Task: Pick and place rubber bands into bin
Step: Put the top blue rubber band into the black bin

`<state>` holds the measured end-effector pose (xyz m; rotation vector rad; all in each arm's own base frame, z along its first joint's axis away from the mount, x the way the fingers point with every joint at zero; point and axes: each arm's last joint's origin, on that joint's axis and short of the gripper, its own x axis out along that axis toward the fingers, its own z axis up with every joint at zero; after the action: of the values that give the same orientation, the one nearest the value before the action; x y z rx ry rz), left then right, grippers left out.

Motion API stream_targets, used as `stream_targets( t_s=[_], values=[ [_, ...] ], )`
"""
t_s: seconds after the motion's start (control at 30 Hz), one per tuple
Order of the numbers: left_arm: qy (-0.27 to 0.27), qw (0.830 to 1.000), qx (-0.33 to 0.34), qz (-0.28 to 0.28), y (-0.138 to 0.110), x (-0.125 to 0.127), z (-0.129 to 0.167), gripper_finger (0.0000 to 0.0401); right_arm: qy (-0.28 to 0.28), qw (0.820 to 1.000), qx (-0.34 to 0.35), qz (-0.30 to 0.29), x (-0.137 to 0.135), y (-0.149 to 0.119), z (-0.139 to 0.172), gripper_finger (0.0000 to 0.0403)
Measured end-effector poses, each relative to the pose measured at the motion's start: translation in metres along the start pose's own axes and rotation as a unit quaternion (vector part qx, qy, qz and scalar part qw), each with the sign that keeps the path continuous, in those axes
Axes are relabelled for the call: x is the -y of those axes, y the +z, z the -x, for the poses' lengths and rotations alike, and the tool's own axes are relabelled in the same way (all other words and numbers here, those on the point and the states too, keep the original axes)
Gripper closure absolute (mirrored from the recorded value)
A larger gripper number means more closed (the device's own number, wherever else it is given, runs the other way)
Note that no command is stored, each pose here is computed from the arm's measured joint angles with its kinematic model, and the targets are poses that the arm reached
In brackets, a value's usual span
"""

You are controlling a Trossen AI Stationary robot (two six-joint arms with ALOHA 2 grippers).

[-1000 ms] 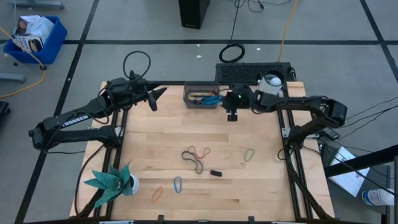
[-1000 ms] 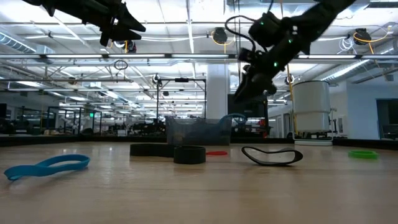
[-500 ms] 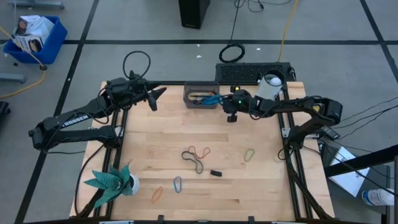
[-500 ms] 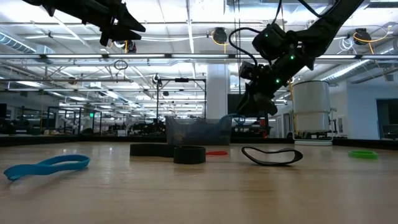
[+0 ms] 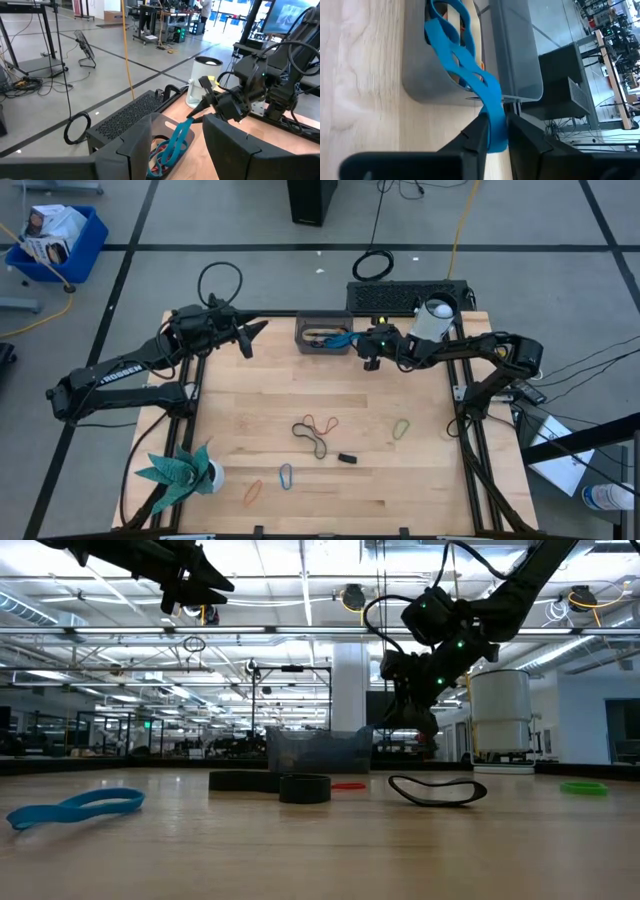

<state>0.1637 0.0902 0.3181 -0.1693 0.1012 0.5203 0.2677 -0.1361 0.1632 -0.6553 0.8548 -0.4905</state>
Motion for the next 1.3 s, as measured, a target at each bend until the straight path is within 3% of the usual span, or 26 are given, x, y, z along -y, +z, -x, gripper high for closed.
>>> stream_targets(
  t_s=[0.2,0.53,0.8,0.9,1.3],
  values=[
    [0.000,1.000,0.000,-0.001,0.000,0.000,0.000,0.0217,-0.001,1.000,0.010,0.009,-0.002,0.004,0.002,0.0397],
    [0.000,1.000,0.000,-0.002,0.000,0.000,0.000,0.0217,-0.052,0.996,0.071,0.029,0.024,0.050,0.011,0.0400],
    [0.000,1.000,0.000,-0.002,0.000,0.000,0.000,0.0217,-0.045,0.979,0.173,-0.095,0.070,0.086,0.019,0.0402],
    [0.000,1.000,0.000,-0.002,0.000,0.000,0.000,0.0217,-0.040,0.974,0.192,-0.117,0.078,0.093,0.017,0.0402],
    [0.000,1.000,-0.006,0.003,-0.001,0.000,0.000,0.0217,0.004,0.988,0.131,-0.079,0.043,0.087,-0.043,0.0402]
  ],
)
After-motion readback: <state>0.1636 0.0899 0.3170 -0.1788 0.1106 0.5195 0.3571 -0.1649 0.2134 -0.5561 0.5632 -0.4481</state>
